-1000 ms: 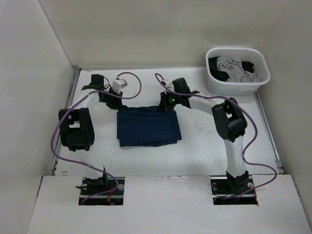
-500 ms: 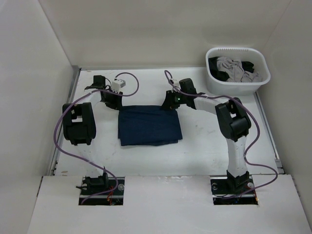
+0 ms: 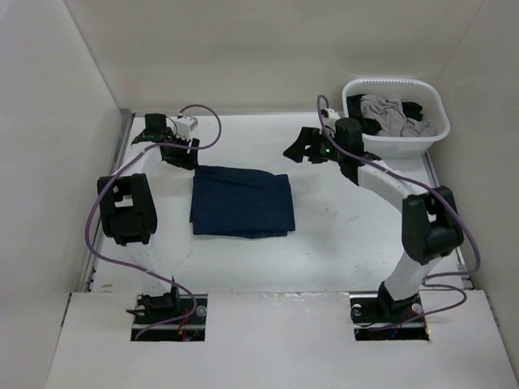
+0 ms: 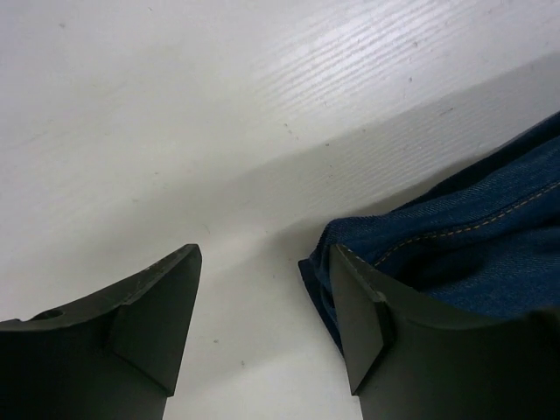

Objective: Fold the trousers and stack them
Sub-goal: Fold the trousers

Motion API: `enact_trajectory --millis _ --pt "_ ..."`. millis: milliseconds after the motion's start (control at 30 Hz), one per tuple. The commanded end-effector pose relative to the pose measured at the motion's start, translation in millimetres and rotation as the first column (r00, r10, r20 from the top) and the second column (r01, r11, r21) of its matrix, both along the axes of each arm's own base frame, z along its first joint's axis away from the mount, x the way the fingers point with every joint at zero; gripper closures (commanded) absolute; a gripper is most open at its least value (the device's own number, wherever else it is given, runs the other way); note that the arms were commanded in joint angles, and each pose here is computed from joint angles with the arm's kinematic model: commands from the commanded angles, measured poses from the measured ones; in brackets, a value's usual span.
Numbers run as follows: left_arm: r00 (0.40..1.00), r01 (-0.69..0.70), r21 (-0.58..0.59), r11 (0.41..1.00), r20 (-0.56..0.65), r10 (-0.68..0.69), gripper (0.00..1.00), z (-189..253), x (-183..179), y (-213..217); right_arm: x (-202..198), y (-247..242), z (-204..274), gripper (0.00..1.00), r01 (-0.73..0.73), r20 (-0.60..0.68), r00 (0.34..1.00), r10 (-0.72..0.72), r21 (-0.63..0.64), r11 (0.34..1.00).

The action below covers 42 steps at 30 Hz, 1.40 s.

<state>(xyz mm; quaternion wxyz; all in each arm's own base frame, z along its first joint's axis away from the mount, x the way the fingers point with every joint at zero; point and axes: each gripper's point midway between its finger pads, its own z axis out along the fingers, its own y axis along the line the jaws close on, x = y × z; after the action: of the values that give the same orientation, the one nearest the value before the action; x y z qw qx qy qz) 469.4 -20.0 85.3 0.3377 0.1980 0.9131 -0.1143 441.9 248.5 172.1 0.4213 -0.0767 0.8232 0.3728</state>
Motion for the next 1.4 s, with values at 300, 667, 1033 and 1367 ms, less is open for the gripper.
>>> enact_trajectory --millis 300,667,1033,1367 --pt "0.857 -0.403 0.050 0.914 0.370 0.358 0.35 155.0 -3.8 119.7 -55.3 -154.7 37.6 0.00 0.439 0.036 0.897 -0.440 -0.181 0.880" --pt "0.747 -0.658 0.221 0.720 0.312 0.587 0.34 129.6 -71.5 203.7 -117.0 -325.0 77.9 0.00 0.837 0.095 0.529 -0.843 -0.222 0.500" --pt "0.774 -0.626 0.239 0.743 0.308 0.553 0.34 130.4 -74.7 190.5 -133.5 -345.0 83.3 0.00 0.872 0.117 0.463 -0.879 -0.237 0.428" --pt "0.792 -0.601 0.242 0.761 0.304 0.529 0.34 128.4 -72.3 178.7 -130.3 -354.7 97.7 0.00 0.890 0.140 0.430 -0.892 -0.235 0.392"
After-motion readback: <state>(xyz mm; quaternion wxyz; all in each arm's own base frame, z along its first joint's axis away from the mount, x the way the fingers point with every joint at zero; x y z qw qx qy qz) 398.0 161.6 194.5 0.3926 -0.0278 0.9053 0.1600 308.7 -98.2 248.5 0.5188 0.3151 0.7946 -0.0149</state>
